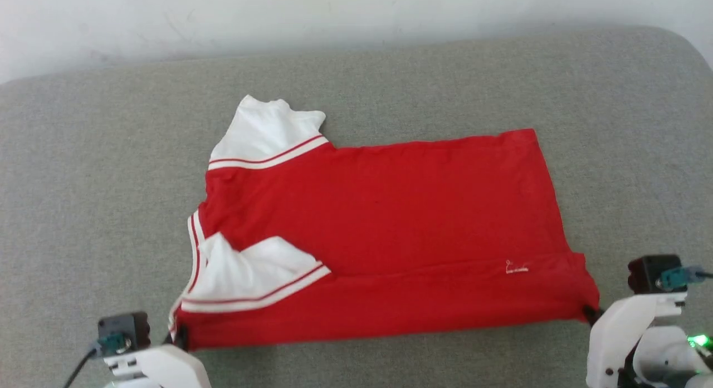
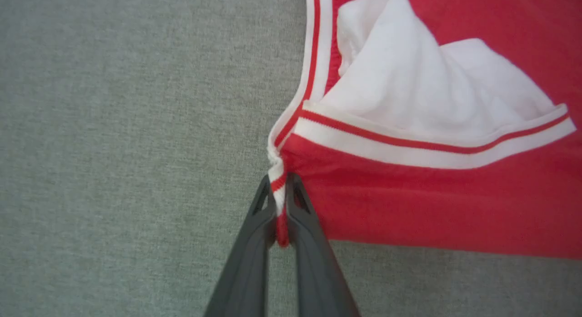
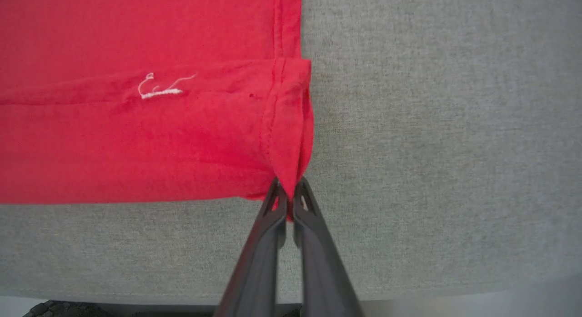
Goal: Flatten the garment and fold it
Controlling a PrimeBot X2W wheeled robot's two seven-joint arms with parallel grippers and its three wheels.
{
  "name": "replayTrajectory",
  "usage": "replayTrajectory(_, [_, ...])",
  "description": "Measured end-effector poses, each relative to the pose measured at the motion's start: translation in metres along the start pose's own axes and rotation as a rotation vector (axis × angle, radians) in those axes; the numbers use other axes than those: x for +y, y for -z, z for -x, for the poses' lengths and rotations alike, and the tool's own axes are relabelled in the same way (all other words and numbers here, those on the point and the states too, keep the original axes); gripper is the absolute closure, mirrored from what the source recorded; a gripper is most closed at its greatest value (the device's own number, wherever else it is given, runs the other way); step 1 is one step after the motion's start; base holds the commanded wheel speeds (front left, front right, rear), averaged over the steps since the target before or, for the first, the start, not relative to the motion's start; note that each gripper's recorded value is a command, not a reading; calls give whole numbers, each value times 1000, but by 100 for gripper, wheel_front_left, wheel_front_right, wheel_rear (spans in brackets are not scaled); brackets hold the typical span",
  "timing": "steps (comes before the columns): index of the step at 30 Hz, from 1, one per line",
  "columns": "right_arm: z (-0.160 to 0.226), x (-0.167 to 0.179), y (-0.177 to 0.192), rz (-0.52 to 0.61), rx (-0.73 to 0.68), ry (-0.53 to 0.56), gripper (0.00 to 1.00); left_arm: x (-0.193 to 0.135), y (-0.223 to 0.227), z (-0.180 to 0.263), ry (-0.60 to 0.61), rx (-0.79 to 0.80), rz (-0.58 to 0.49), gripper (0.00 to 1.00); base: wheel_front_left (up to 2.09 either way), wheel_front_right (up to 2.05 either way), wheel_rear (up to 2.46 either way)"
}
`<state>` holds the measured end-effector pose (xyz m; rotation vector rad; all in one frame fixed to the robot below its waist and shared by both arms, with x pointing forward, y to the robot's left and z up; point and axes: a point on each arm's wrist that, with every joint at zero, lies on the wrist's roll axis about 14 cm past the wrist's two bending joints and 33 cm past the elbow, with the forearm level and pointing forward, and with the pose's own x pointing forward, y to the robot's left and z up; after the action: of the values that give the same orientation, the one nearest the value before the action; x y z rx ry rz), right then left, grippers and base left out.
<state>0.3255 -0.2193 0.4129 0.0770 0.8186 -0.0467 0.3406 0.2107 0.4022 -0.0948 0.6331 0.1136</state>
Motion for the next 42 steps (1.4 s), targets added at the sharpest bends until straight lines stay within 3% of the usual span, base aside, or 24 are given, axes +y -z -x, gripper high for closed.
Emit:
replayTrajectory(12, [-27,0,43,-86,72,-25,100,-5,31,-6,8,93,17,100,0,0,0])
replayTrajectory(13, [-27,0,43,-95,61,-26,100,-6,31,-6,7,91,21,69,0,0,0])
replayTrajectory(14, [-27,0,42,-102,49,-28,85,-6,31,-6,12,87,28,51,0,0,0])
replayTrajectory(15, [-27,0,41,-108,36,-30,56,-7,30,-6,12,83,36,10,0,0,0])
replayTrajectory(16, [-27,0,38,-114,18,-32,0,-7,28,-5,13,75,39,0,0,0,0])
replayTrajectory(23, [-6,0,-19,-127,-317,-44,0,-19,-6,2,77,-90,49,0,0,0,0])
replayTrajectory(31, [15,20,-72,-69,-646,-87,0,-41,-105,-13,201,-436,-162,0,0,0,0])
replayTrajectory(37, [16,28,-107,-22,-798,-114,0,-67,-162,-50,281,-512,-268,0,0,0,0])
replayTrajectory(42, [3,36,-122,2,-830,-138,0,-83,-206,-89,303,-501,-320,0,0,0,0])
